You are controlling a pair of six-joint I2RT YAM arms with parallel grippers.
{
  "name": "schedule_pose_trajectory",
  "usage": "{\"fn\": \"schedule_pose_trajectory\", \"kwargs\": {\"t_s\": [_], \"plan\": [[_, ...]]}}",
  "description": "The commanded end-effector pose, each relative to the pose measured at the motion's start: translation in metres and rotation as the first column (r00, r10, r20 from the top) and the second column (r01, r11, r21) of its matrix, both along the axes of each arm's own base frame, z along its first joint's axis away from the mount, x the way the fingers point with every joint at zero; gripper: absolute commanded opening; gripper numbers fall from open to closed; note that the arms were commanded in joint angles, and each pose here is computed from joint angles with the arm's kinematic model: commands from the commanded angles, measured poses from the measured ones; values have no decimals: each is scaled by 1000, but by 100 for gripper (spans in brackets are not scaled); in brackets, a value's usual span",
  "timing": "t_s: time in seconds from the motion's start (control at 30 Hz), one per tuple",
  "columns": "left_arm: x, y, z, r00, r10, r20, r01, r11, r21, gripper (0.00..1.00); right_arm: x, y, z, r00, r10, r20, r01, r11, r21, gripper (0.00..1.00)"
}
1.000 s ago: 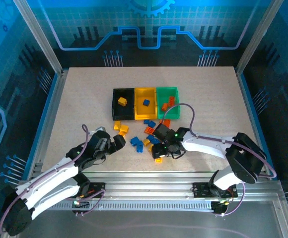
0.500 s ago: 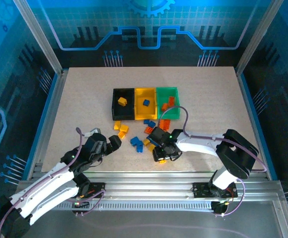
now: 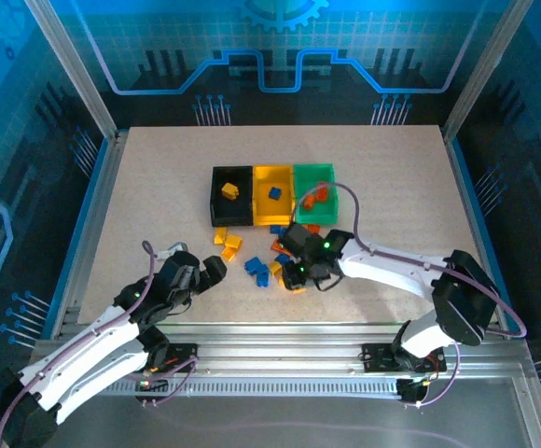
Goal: Sort the legos into containers by color
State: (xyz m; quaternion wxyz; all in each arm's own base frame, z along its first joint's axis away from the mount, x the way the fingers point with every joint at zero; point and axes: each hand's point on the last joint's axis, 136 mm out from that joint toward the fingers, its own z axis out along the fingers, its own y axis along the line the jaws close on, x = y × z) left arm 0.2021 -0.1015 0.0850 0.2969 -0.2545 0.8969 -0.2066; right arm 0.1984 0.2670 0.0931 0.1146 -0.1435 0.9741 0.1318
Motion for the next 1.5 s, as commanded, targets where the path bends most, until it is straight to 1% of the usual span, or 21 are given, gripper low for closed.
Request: {"fn": "schedule_pose_trajectory", "kwargs": {"t_s": [0.0,0.13,0.27,0.37,0.47,0.57,0.63,0.7,0.8,0.83,0.93,1.03,1.17,1.33,1.4,1.47], "plan": [[-7,8,-14,999,31,-43,-31,999,11,99,41,23,45,993,20,115,-29,997,74,32],[-10,7,-17,998,27,-55,-27,1000,3,99,105,59,75,974,-3,227,-28,990,136,32],[-10,4,-17,998,17,-61,-18,1000,-10,99,160,93,90,961,-32,276,-21,982,188,33],[-12,3,-17,998,10,-65,-11,1000,-15,99,194,116,84,955,-33,295,-26,981,194,33],[-12,2,-19,998,7,-68,-9,1000,-18,99,222,135,68,956,-38,290,-20,980,196,34],[-12,1,-20,998,4,-68,-5,1000,-24,99,242,147,50,960,-48,274,-7,981,195,36],[-12,0,-21,998,1,-68,-3,1000,-27,99,251,153,30,966,-48,256,1,983,181,37],[-12,-1,-21,998,-2,-65,0,999,-32,99,254,159,18,970,-44,240,-1,983,183,40],[-10,-3,-19,998,-13,-58,11,999,-34,99,256,166,11,973,-38,226,-8,980,201,50],[-10,-3,-18,998,-16,-55,14,999,-34,99,256,168,14,974,-40,225,-9,977,214,55],[-9,-4,-15,998,-24,-51,22,999,-32,99,256,173,28,969,-39,242,-22,970,243,60],[-7,-6,-11,999,-30,-45,29,999,-29,99,253,174,51,964,-41,263,-32,964,266,62],[0,-12,-2,997,-66,-30,66,998,-15,99,238,165,86,957,-52,287,-35,956,290,63],[15,-24,9,993,-118,-31,119,993,25,91,206,134,112,946,-88,311,-18,947,321,63],[23,-29,10,991,-129,-36,131,991,37,89,190,117,113,945,-99,311,-6,947,321,63],[32,-36,8,988,-147,-45,149,987,52,85,175,101,112,945,-102,310,-1,949,317,63]]}}
